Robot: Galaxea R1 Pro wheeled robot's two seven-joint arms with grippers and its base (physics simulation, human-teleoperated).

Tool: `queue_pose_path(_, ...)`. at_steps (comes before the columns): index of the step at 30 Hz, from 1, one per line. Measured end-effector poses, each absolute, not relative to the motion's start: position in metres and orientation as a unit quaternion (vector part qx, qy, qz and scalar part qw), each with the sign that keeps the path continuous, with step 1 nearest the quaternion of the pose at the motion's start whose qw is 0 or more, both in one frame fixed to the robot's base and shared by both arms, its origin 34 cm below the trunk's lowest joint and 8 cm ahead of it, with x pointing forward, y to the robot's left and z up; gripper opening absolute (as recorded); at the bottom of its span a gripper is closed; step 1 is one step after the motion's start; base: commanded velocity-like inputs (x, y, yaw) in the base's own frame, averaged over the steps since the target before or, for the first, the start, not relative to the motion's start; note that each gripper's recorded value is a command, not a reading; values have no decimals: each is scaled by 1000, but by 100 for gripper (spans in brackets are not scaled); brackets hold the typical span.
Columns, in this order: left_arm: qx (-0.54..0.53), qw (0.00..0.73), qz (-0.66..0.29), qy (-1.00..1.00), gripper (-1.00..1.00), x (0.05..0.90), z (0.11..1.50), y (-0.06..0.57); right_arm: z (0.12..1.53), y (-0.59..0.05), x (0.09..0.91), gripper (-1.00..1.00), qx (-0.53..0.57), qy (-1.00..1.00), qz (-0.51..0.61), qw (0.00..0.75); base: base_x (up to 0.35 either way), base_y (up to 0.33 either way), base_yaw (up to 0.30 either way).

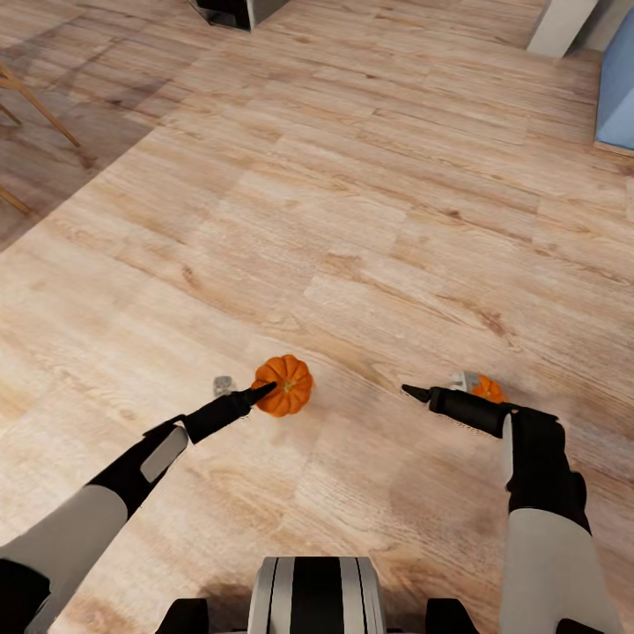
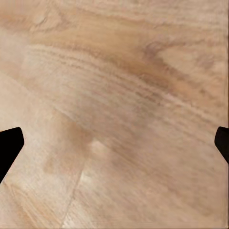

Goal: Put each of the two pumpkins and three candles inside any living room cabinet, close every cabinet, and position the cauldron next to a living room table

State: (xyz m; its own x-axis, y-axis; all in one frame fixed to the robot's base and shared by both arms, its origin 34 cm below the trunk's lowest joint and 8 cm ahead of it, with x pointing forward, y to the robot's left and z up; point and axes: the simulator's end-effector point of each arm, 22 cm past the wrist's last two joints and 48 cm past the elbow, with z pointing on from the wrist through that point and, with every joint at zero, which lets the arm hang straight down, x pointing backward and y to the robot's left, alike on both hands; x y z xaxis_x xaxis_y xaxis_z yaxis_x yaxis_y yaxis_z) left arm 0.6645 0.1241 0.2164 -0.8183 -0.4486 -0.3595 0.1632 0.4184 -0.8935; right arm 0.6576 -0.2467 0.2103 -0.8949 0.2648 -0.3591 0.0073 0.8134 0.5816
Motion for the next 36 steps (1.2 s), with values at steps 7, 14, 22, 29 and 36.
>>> queue_pose_path(7,-116,333,-535,768,-100,694,238,139,216,-248,663,100,67,928,290,226,0,0,-35)
queue_pose_path(14,-118,343,-547,754,-100,698,250,134,220,-244,665,100,66,926,293,229,0,0,-222)
queue_pose_path(22,-111,347,-559,745,-100,699,261,131,224,-245,667,100,66,925,294,233,0,0,-248)
queue_pose_path(29,-105,350,-569,737,-100,699,269,128,228,-245,669,100,65,924,295,236,0,0,-249)
queue_pose_path(36,-103,353,-570,735,-100,700,273,128,232,-247,671,100,65,923,294,239,0,0,-249)
